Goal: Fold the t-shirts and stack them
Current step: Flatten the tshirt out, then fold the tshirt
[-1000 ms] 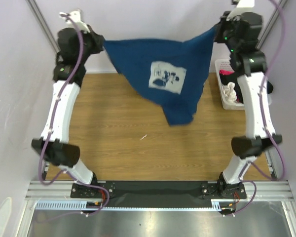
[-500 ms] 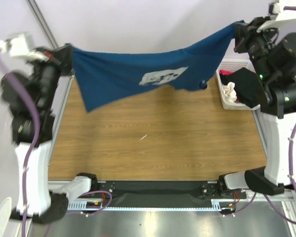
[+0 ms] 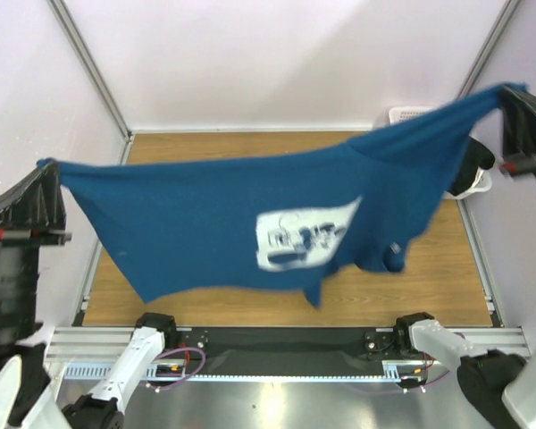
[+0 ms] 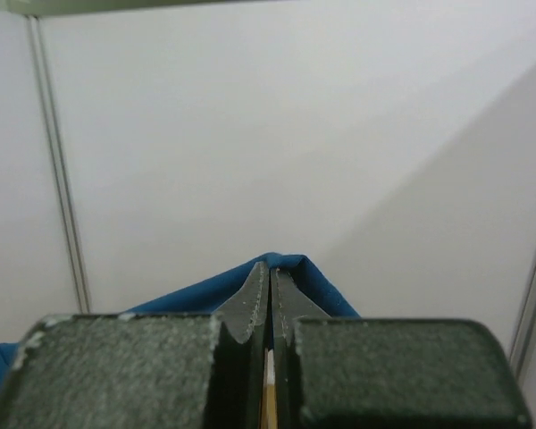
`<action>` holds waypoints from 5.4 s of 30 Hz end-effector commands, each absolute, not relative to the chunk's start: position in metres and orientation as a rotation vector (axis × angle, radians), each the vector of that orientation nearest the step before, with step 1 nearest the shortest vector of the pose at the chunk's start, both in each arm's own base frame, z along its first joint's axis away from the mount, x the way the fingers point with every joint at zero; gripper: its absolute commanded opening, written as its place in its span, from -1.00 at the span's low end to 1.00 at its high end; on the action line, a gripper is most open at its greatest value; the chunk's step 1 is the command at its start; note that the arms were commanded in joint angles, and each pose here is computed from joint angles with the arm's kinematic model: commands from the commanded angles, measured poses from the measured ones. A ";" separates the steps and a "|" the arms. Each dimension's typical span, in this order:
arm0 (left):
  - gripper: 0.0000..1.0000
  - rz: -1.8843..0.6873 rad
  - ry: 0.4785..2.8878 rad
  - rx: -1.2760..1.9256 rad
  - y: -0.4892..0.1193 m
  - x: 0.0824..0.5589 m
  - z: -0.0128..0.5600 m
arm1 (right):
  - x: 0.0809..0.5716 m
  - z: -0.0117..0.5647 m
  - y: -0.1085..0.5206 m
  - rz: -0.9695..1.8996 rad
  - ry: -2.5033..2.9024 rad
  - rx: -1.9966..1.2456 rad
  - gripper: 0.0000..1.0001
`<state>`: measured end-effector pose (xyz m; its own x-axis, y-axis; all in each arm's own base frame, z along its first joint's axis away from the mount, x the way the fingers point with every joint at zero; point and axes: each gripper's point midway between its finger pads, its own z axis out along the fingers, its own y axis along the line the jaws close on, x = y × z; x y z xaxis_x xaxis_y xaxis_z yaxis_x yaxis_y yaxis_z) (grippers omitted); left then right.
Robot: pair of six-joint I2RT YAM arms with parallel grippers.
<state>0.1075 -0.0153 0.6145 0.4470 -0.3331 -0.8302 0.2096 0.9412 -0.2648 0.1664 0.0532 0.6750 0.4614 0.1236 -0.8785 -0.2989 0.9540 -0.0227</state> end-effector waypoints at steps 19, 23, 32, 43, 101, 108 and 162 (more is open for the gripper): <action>-0.99 -0.205 1.493 -0.411 -0.002 0.258 0.431 | 0.296 0.507 0.049 0.200 1.480 -0.120 -1.00; -0.99 -0.172 1.531 -0.407 -0.005 0.298 0.381 | 0.342 0.429 0.059 0.229 1.629 -0.148 -1.00; -0.99 -0.061 1.671 -0.356 -0.012 0.399 0.265 | 0.438 0.315 0.083 0.317 1.788 -0.129 -1.00; -0.99 -0.098 1.767 -0.351 -0.021 0.513 0.200 | 0.550 0.244 0.112 0.393 1.883 -0.160 -1.00; -0.99 -0.245 1.879 -0.074 0.024 0.530 0.149 | 0.502 0.249 0.096 0.331 1.937 -0.204 -1.00; -0.99 -0.206 1.911 -0.063 0.026 0.506 0.143 | 0.466 0.243 0.094 0.339 1.961 -0.169 -1.00; 0.99 -0.082 2.055 0.070 0.026 0.419 0.184 | 0.359 0.179 0.120 0.495 2.308 -0.078 0.99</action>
